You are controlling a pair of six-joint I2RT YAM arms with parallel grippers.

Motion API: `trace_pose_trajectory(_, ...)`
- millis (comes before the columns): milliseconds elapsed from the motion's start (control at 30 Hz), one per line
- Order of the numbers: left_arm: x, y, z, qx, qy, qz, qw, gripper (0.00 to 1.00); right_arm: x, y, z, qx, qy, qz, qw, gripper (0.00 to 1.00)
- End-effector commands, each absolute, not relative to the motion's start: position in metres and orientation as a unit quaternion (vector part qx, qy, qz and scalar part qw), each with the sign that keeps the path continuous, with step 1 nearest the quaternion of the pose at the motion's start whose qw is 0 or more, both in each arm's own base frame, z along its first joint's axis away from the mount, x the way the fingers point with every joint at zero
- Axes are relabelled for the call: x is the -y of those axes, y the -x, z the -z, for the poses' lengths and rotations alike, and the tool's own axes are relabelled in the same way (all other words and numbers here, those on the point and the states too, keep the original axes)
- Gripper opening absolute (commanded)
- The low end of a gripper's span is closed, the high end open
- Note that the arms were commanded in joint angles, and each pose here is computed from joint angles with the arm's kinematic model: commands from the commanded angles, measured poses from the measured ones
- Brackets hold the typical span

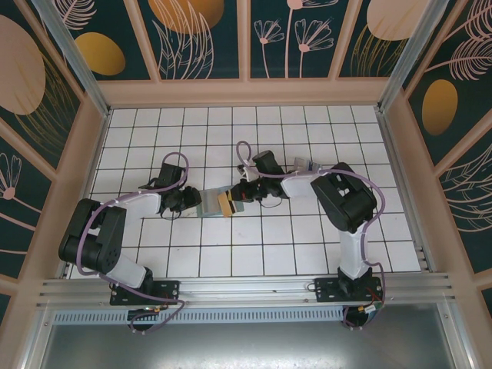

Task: Put the credit cards into the card holder
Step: Insert the credit card into the card slot.

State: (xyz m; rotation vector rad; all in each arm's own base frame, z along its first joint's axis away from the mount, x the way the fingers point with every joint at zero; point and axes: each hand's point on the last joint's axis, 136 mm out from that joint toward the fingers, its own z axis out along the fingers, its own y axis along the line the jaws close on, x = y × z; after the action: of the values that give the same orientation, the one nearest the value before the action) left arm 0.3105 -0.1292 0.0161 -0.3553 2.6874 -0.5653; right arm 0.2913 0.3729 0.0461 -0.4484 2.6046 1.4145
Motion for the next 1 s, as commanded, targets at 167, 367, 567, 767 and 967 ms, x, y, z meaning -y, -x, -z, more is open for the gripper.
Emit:
trace_pose_trajectory(167,0.125,-0.298,0.005,-0.963,0.127,0.181,0.155,0.32,-0.385,-0.304,-0.061,-0.850,0.150,-0.499,0.074,0.00)
trace_pose_trajectory(367,0.125,-0.300,0.003,-0.961,0.133,0.182,0.159,0.27,-0.386,-0.313,-0.054,-0.852,0.135,-0.503,0.060,0.00)
trace_pose_trajectory(567,0.125,-0.301,0.000,-0.958,0.140,0.187,0.167,0.26,-0.393,-0.309,-0.049,-0.846,0.131,-0.516,0.042,0.00)
trace_pose_trajectory(767,0.127,-0.301,0.002,-0.957,0.142,0.192,0.162,0.25,-0.394,-0.311,-0.050,-0.843,0.120,-0.523,0.038,0.00)
trace_pose_trajectory(967,0.125,-0.301,0.002,-0.957,0.150,0.188,0.161,0.22,-0.396,-0.312,-0.049,-0.844,0.114,-0.523,0.037,0.00)
